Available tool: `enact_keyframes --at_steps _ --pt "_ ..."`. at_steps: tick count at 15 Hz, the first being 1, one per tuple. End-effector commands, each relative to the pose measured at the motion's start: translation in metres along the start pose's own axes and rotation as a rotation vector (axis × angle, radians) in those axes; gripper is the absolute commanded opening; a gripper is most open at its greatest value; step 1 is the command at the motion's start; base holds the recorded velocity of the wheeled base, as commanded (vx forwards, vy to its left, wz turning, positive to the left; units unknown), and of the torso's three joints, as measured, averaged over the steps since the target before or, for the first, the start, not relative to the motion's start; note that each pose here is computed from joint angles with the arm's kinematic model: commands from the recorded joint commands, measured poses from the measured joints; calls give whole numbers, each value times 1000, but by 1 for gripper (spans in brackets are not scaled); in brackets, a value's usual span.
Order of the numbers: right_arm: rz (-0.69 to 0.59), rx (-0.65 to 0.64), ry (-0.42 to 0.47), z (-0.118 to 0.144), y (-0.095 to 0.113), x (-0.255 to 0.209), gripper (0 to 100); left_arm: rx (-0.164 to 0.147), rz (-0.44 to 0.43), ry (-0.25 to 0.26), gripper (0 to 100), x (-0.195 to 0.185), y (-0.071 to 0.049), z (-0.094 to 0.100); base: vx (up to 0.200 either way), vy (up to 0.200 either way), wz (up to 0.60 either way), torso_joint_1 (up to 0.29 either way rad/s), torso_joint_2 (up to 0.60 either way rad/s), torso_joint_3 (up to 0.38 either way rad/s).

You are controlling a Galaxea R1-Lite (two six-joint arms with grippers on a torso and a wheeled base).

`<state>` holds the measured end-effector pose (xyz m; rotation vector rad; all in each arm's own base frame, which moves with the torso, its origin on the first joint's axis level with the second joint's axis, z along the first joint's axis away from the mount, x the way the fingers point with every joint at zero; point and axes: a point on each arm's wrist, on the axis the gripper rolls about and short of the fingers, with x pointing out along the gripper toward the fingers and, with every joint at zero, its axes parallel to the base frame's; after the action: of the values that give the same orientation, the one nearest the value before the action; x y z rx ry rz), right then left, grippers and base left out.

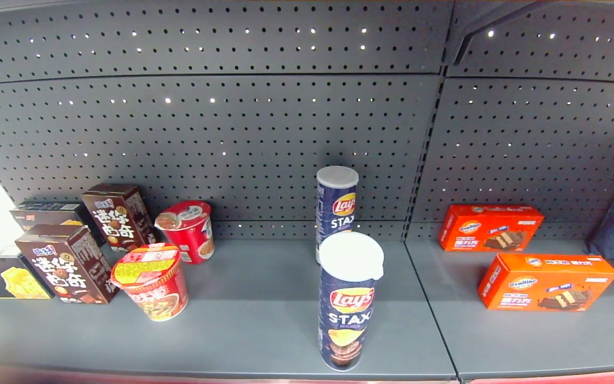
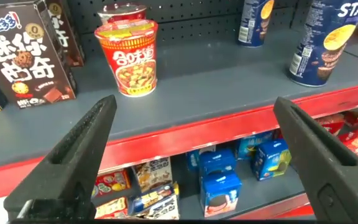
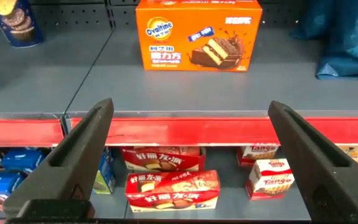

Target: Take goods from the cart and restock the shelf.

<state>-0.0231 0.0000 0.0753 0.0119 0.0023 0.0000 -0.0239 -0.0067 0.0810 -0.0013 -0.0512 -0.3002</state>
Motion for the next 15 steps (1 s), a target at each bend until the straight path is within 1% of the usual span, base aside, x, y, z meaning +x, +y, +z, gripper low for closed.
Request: enact_keyframes --at_steps 1,6,7,11,15 --pt "0 0 4 0 0 0 100 -7 -2 -2 100 0 0 0 0 0 0 0 0 0" --pt "0 0 4 0 0 0 100 5 -4 -2 100 0 0 0 0 0 0 0 0 0" --pt "0 0 2 0 0 0 100 5 -4 -2 100 0 0 0 -200 0 0 2 -2 -2" --pt "0 0 2 0 0 0 100 4 -10 -2 100 0 0 0 0 0 0 0 0 0" --pt "0 0 2 0 0 0 100 12 -8 -2 100 0 0 0 0 0 0 0 0 0"
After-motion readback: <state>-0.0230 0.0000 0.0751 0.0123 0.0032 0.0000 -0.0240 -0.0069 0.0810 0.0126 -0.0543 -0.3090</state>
